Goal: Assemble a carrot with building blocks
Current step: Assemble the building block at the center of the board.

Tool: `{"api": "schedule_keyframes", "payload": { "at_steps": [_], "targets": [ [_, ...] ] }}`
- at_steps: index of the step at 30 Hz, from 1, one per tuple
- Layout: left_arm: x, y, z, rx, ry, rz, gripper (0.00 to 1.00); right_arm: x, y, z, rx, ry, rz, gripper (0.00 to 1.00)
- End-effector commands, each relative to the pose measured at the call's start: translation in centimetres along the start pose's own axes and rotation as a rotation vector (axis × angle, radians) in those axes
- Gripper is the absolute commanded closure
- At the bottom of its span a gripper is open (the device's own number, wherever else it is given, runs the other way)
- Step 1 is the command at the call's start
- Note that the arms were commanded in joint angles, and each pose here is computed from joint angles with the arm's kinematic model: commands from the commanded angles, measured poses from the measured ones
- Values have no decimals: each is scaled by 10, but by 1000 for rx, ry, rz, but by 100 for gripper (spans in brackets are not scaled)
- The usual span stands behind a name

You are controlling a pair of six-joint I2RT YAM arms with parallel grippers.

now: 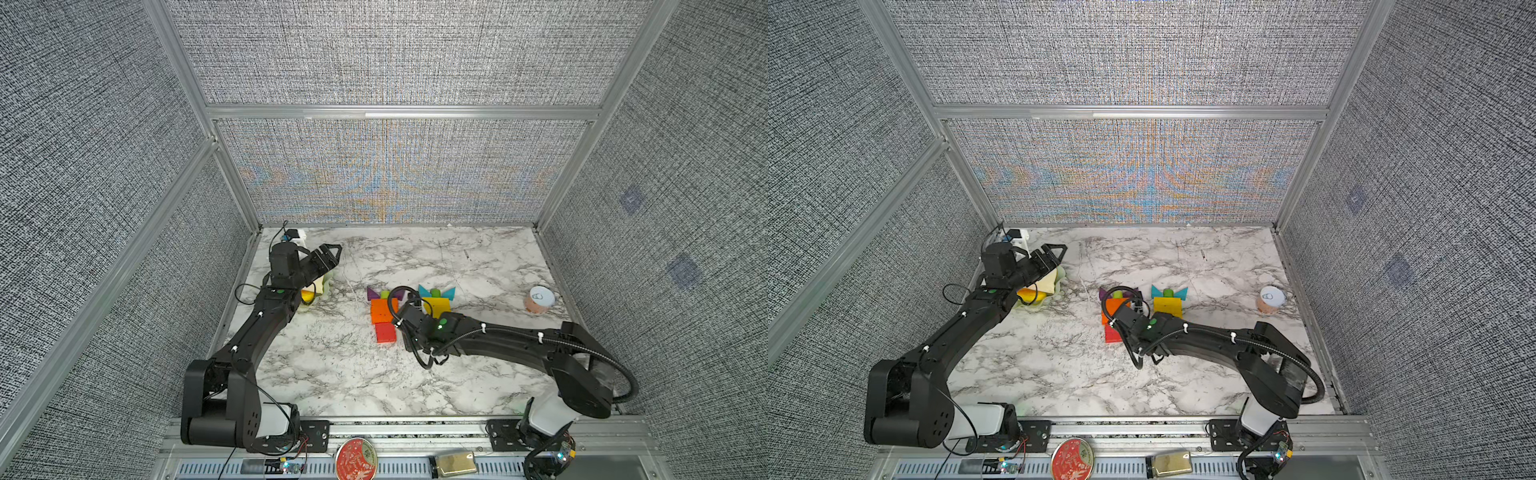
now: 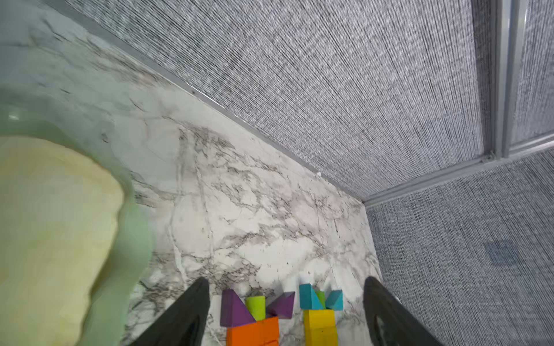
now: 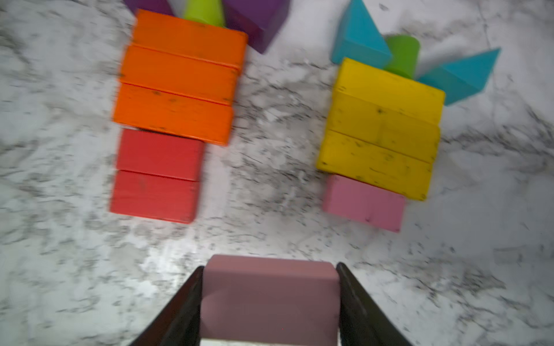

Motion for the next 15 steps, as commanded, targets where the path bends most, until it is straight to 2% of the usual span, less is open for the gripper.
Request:
{"api": "schedule_keyframes", "payload": {
  "at_steps": [1, 7, 15],
  "targets": [
    [-6, -19, -6, -88, 34, -28, 18, -10, -21, -6, -26, 28, -66, 40],
    [-15, -26, -12, -122, 73, -22, 18, -31, -46, -24, -50, 89, -103, 40],
    [-20, -27, -15, -125, 90, -18, 18, -25, -50, -48, -37, 125, -125, 40]
  ]
}}
Point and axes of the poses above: each gripper's point midway between its finger pads, its own z axis back along the fingers, its own y axis along the line the jaws close on, x = y × z, the point moved 8 cm from there along z, back along the fingers, and after that the axes turned 3 degrees about -z, right-handed, at the moved point
